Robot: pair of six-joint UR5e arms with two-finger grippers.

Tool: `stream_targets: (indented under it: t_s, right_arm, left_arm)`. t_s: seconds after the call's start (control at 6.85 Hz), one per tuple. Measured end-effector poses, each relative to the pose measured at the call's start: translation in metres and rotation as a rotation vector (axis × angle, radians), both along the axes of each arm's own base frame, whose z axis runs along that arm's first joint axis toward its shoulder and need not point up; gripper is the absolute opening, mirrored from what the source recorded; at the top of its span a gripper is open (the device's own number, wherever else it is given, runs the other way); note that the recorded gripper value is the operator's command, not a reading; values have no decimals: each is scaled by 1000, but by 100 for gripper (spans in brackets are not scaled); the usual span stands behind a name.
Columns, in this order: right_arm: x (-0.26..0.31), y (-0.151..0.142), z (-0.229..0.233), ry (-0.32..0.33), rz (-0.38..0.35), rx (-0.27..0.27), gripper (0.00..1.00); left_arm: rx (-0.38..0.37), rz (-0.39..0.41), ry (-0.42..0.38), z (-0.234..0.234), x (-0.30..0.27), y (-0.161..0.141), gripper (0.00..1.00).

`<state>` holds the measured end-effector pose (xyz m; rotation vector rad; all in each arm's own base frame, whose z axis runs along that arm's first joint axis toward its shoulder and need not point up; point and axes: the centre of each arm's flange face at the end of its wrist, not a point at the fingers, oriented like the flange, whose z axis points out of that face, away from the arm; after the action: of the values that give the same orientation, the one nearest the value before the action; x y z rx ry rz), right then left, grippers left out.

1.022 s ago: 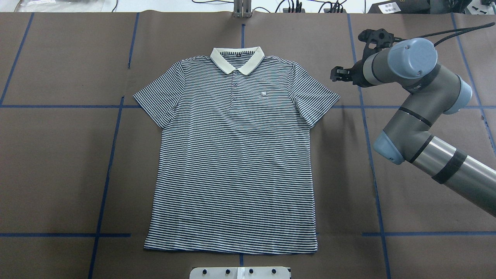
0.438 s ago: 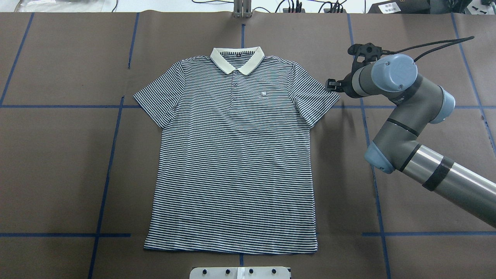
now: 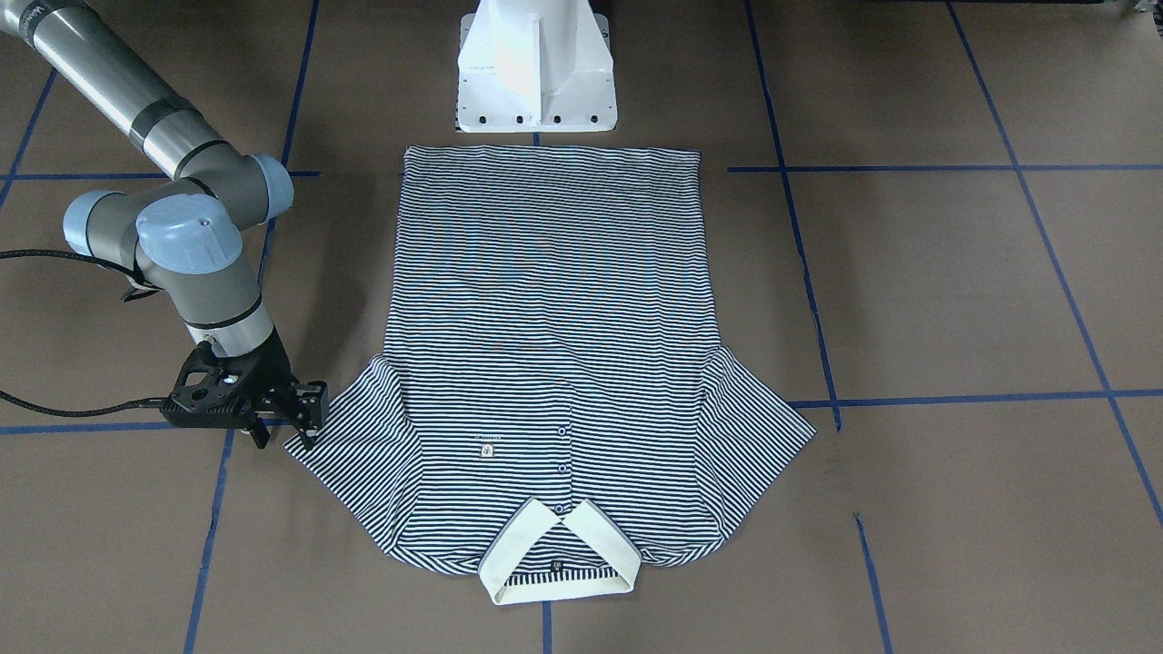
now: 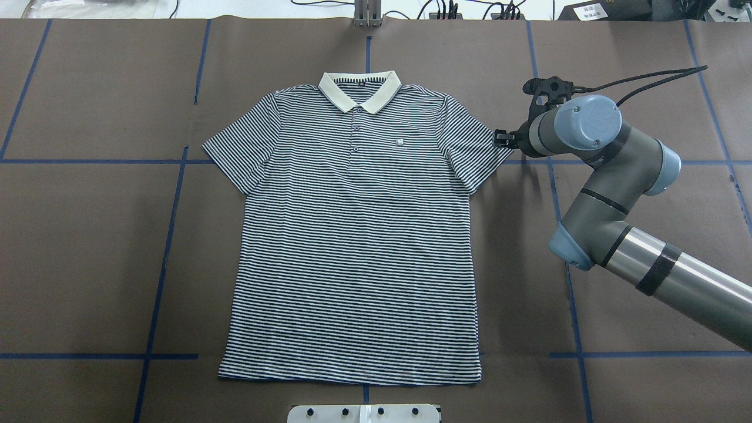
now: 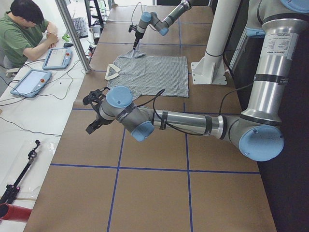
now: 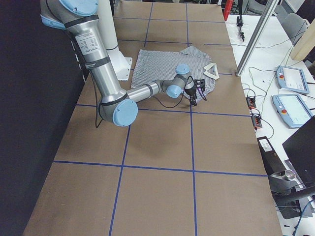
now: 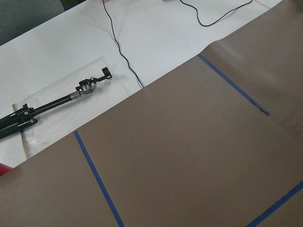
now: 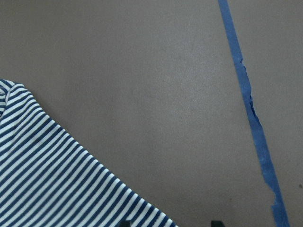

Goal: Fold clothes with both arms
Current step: 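Move the right gripper toward the sleeve nearest it and grasp its edge, then fold the sleeve with the right gripper inward across the shirt body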

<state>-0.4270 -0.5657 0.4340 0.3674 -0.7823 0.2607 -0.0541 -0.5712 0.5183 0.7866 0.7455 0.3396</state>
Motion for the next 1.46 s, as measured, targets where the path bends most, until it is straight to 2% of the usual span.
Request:
stream_targets:
  t_s: [0.15, 0.29, 0.44, 1.02, 1.31, 1.46]
  right_arm:
    - [-2, 1, 1, 2, -3, -1, 55]
    - [-4, 2, 1, 3, -5, -1, 31]
    - [-4, 2, 1, 2, -5, -1, 1]
    - [-8, -1, -13, -15, 1, 4, 0]
    - [-17, -11, -53, -28, 18, 3, 0]
    - [-27, -18, -83, -29, 46, -15, 0]
  left_arm:
    - [0, 0, 0, 0, 0, 0, 100]
    - [-1, 0, 0, 1, 0, 1, 100]
    - [-1, 1, -1, 1, 0, 1, 100]
    - [0, 2, -3, 3, 0, 3, 100]
    - [1, 3, -3, 3, 0, 4, 100]
    - [1, 3, -3, 4, 0, 4, 100]
